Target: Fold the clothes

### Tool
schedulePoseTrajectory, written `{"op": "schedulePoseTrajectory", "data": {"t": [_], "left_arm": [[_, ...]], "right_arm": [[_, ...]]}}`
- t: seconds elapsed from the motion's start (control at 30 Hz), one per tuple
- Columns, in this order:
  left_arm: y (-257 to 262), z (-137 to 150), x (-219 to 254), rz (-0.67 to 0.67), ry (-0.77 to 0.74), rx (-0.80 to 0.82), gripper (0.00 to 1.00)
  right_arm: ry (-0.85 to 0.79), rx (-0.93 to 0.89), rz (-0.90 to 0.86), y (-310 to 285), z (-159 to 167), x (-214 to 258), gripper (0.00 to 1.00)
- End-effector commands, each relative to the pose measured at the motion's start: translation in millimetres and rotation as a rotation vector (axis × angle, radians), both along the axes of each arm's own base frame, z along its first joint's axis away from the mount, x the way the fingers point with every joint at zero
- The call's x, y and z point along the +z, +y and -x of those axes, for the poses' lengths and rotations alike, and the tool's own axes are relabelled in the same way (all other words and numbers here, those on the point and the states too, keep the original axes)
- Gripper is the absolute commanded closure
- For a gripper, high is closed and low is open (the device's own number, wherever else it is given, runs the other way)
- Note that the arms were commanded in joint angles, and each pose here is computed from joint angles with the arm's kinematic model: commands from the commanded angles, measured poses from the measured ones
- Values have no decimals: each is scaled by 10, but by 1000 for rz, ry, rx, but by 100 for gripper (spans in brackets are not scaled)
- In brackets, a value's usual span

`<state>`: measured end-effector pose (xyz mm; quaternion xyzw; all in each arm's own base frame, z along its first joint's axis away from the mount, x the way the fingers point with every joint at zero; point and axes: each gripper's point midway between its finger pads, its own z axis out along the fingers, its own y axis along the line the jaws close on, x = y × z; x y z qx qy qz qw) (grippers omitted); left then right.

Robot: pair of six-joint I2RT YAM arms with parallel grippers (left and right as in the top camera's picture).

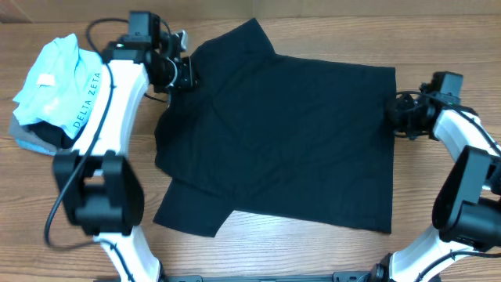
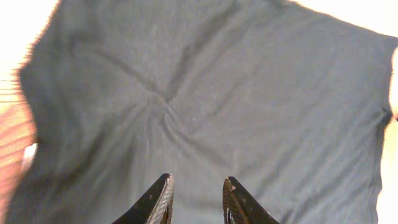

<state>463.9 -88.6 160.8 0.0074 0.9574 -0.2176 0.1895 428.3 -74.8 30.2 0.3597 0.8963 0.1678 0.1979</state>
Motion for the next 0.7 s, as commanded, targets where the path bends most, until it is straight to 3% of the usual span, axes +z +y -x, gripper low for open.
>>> {"op": "schedulePoseTrajectory", "data": {"t": [0.0, 0.27, 0.4, 0.53, 0.67], "left_arm": [[109, 107, 735, -70, -179, -17, 69], [126, 533, 1195, -78, -220, -26, 68], [183, 659, 1163, -109, -178, -13, 66], [217, 752, 1059, -127, -116, -8, 65], [224, 973, 920, -127, 2, -9, 66]], "right_arm": [[68, -102, 110, -167, -9, -286, 96], [129, -311, 370, -988, 65, -678, 96], [68, -358, 321, -1288, -37, -534, 96], [-71, -188, 187, -1168, -361, -284, 96], [-201, -77, 36, -946, -587, 132, 61]]}}
